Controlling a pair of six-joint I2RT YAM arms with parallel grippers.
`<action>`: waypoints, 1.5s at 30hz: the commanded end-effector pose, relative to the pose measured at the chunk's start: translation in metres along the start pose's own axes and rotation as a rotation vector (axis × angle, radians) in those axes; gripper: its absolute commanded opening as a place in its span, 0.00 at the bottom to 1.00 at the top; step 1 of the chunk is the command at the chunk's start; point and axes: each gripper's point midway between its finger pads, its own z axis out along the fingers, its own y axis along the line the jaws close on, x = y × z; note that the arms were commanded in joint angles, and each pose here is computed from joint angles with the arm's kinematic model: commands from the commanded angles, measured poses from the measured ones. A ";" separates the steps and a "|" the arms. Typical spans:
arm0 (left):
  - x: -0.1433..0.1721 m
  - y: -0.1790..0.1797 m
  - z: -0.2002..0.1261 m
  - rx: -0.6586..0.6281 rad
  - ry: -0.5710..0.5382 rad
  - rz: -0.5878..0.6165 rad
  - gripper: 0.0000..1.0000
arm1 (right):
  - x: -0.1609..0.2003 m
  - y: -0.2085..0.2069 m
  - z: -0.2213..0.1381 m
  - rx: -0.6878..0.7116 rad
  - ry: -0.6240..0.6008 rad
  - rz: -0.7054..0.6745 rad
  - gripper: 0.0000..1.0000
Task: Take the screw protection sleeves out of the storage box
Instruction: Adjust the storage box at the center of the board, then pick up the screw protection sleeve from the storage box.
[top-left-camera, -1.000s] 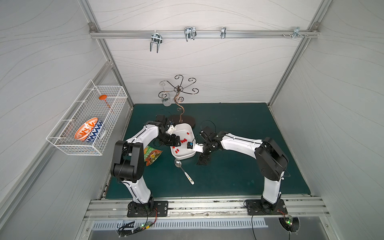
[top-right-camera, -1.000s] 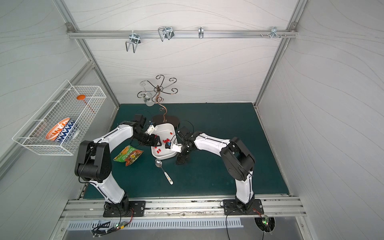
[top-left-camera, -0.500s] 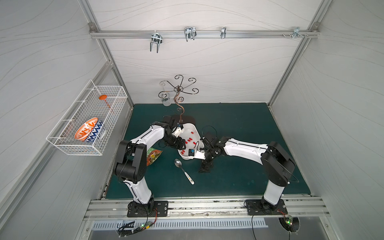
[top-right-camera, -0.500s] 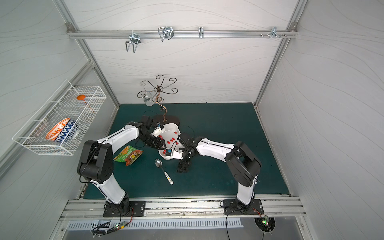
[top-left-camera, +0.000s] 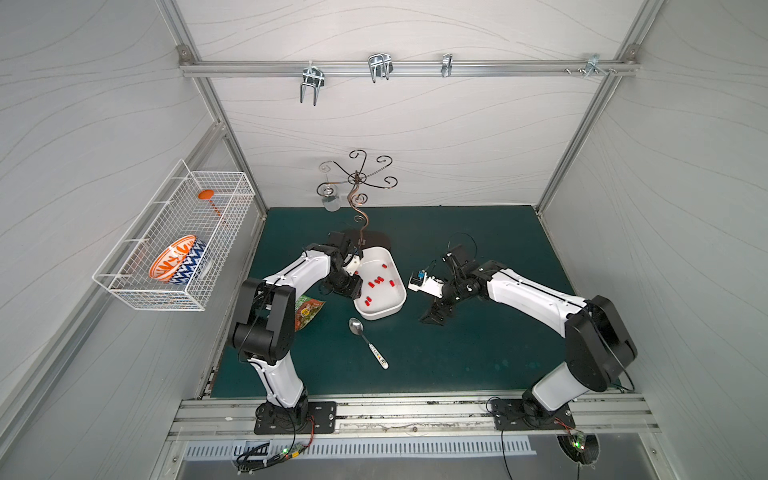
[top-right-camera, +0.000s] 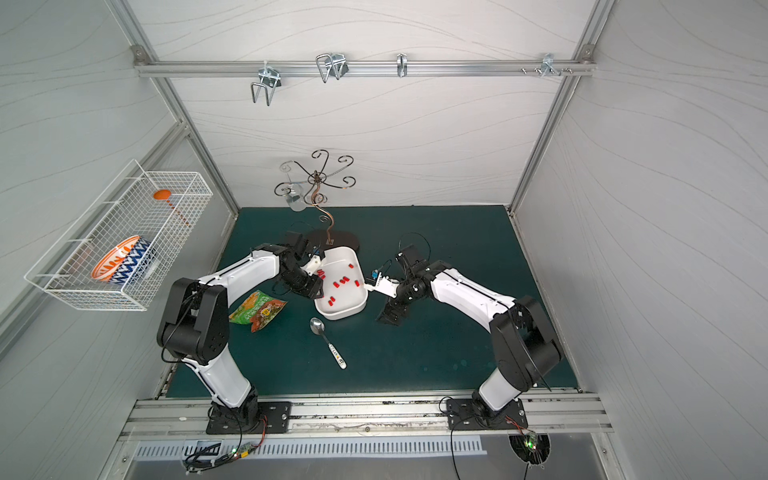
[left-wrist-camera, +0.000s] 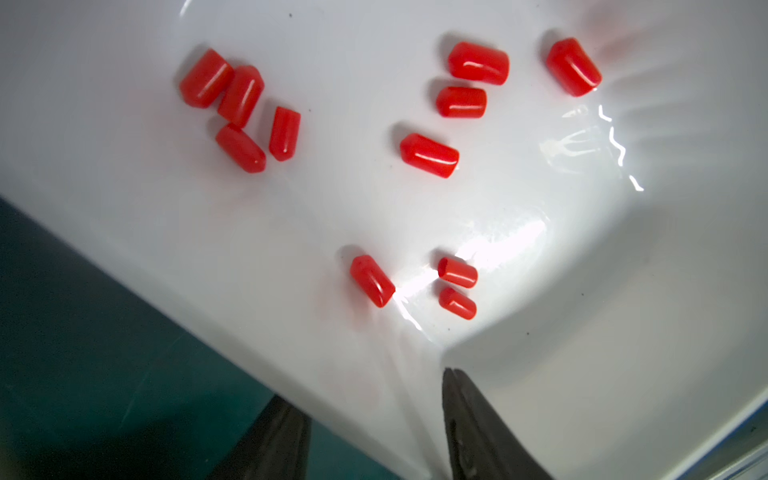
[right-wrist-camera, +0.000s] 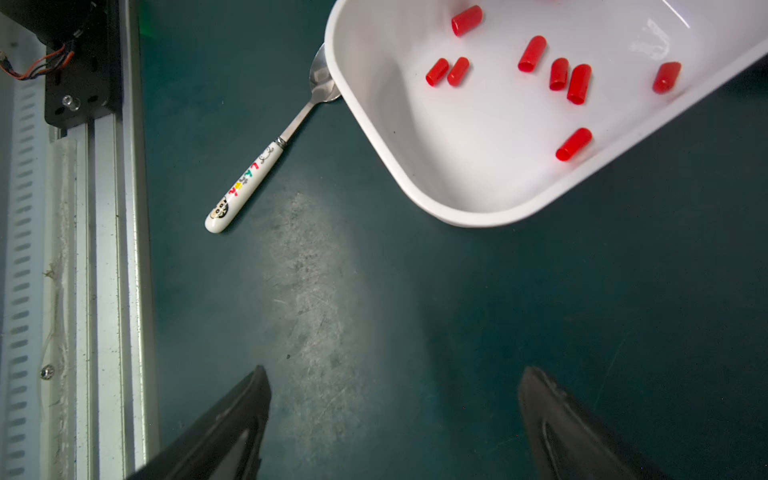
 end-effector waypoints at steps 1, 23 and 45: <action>0.001 0.013 -0.008 -0.086 -0.007 0.049 0.51 | 0.004 0.005 -0.003 -0.015 -0.008 0.011 0.97; -0.025 -0.043 -0.046 -0.038 -0.101 0.389 0.62 | 0.025 -0.036 -0.033 0.083 -0.069 0.153 0.98; -0.055 -0.019 0.032 -0.051 0.092 0.511 0.55 | 0.041 -0.055 -0.038 0.089 -0.075 0.230 0.99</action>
